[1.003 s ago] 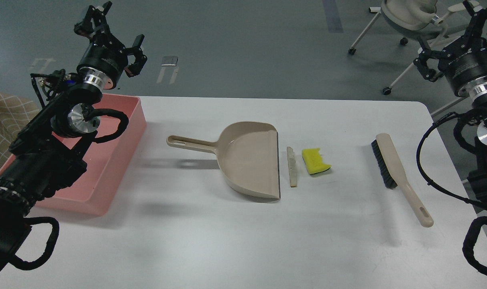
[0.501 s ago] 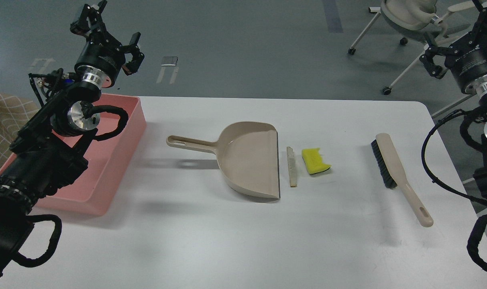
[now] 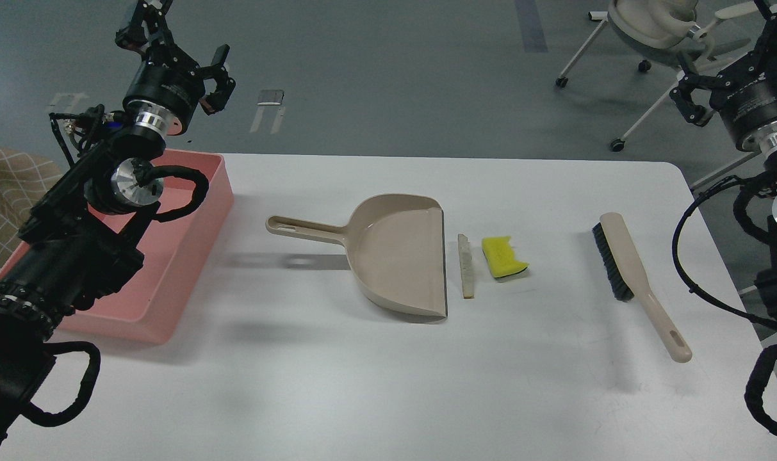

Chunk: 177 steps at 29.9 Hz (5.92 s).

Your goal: Sweep and dump garbage into bin

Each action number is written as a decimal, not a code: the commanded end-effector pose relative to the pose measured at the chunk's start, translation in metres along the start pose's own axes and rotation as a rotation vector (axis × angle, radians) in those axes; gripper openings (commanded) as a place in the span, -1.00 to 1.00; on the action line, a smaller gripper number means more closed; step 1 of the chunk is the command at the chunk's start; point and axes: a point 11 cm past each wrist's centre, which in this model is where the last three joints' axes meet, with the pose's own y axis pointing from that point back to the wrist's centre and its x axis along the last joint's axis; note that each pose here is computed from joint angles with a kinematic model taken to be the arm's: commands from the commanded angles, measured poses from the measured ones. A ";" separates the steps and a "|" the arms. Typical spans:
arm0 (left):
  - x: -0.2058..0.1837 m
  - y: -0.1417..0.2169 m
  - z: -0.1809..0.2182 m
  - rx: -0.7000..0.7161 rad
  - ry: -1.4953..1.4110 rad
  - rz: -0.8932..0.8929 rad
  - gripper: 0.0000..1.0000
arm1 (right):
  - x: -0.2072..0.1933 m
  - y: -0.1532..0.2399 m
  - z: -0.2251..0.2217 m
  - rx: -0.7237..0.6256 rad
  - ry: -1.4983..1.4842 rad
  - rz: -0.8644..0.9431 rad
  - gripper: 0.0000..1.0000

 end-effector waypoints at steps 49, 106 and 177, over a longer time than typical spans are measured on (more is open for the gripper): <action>-0.050 0.111 -0.043 0.298 -0.741 -0.516 0.80 | 0.004 0.038 0.016 -0.009 0.029 -0.019 1.00; -0.002 0.182 -0.174 0.538 -0.638 -0.219 0.83 | 0.016 0.051 0.015 -0.011 0.038 0.008 1.00; -0.009 0.148 -0.175 0.439 -0.657 -0.230 -0.69 | 0.015 0.053 0.021 -0.019 0.032 0.011 1.00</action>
